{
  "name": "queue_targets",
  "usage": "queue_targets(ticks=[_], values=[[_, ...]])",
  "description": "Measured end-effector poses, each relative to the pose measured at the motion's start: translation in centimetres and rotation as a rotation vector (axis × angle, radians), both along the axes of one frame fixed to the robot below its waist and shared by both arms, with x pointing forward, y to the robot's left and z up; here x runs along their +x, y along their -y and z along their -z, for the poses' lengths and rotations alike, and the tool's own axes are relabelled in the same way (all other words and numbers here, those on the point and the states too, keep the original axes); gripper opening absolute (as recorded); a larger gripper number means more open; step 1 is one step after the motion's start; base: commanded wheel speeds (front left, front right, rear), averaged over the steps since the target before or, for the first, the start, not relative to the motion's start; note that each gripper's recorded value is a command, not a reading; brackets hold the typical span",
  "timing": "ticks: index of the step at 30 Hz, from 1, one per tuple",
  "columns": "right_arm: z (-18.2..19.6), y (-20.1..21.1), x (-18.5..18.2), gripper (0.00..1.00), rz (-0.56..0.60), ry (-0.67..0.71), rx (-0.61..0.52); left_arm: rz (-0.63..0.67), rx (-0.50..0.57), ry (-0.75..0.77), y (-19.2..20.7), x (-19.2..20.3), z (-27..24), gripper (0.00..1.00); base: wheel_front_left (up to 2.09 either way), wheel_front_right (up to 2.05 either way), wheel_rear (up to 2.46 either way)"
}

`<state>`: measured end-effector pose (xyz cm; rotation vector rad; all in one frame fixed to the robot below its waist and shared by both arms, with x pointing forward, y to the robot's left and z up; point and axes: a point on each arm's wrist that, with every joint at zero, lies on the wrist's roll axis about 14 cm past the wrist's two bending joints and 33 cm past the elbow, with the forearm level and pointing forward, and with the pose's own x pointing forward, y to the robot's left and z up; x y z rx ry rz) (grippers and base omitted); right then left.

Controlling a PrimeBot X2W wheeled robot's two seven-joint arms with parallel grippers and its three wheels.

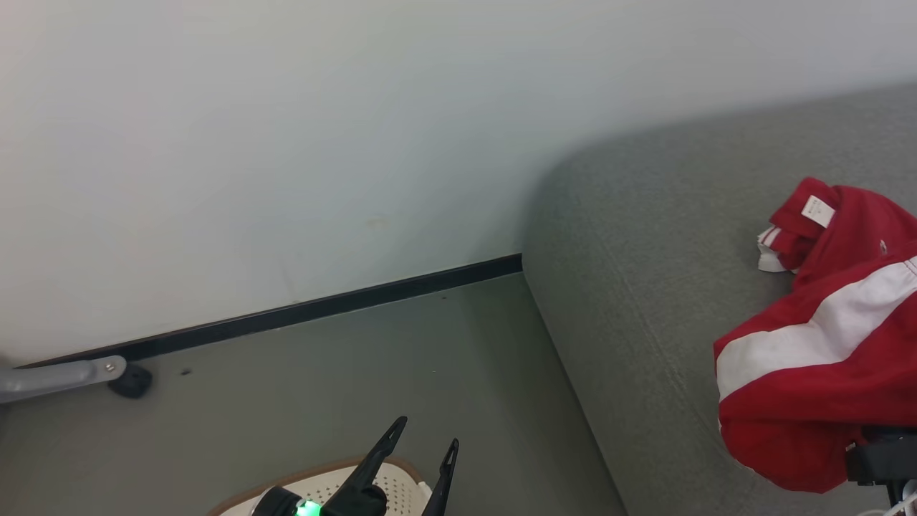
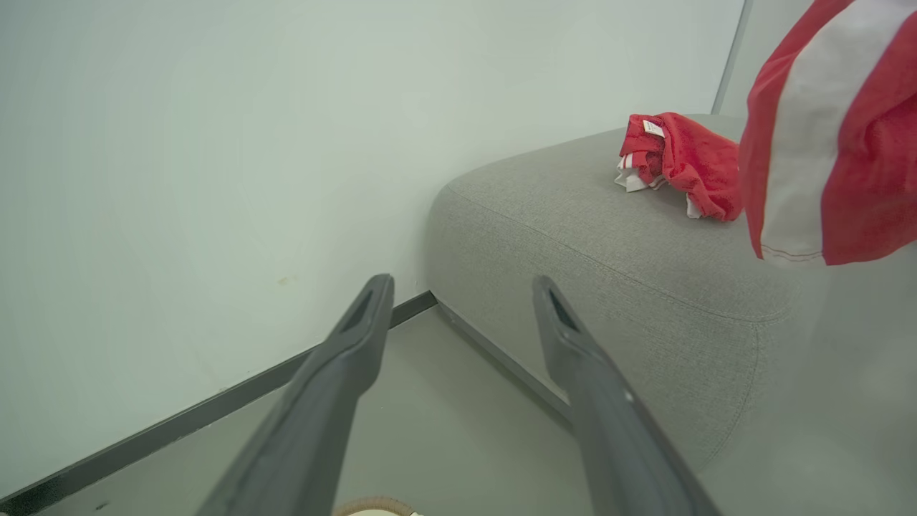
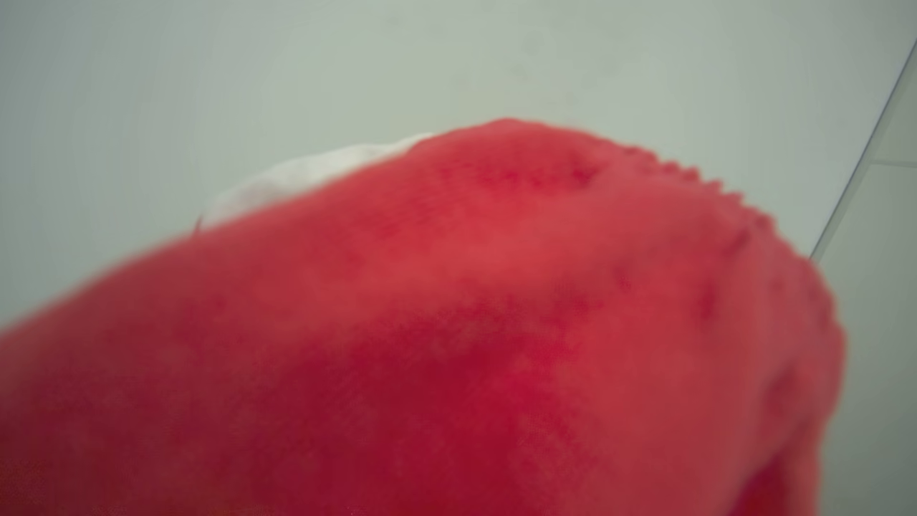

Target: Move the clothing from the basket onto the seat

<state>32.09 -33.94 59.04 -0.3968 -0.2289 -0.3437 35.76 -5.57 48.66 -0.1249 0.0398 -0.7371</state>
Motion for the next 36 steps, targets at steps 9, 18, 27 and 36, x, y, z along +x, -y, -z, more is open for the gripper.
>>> queue_targets(ticks=[9, 18, 27, 36], values=[[0.1, 2.3, -3.8, 0.00, 0.116, 0.003, 0.012, 0.132, -0.003, 0.017, 3.8, -0.7, -0.1, 1.00, 0.00, 0.00, 0.00], [-0.2, 4.8, -8.6, 0.00, 0.254, 0.013, 0.013, 0.286, -0.014, 0.032, 8.0, -2.4, -0.3, 1.00, 0.00, 0.00, 0.00], [0.8, 6.3, -12.0, 0.00, 0.366, -0.016, 0.027, 0.385, -0.042, 0.037, 10.9, -3.2, -0.7, 1.00, 0.00, 0.00, 0.00], [0.8, 6.0, -11.3, 0.00, 0.358, -0.006, 0.043, 0.371, -0.031, 0.033, 10.5, -2.8, -0.3, 1.00, 0.00, 0.00, 0.00]])
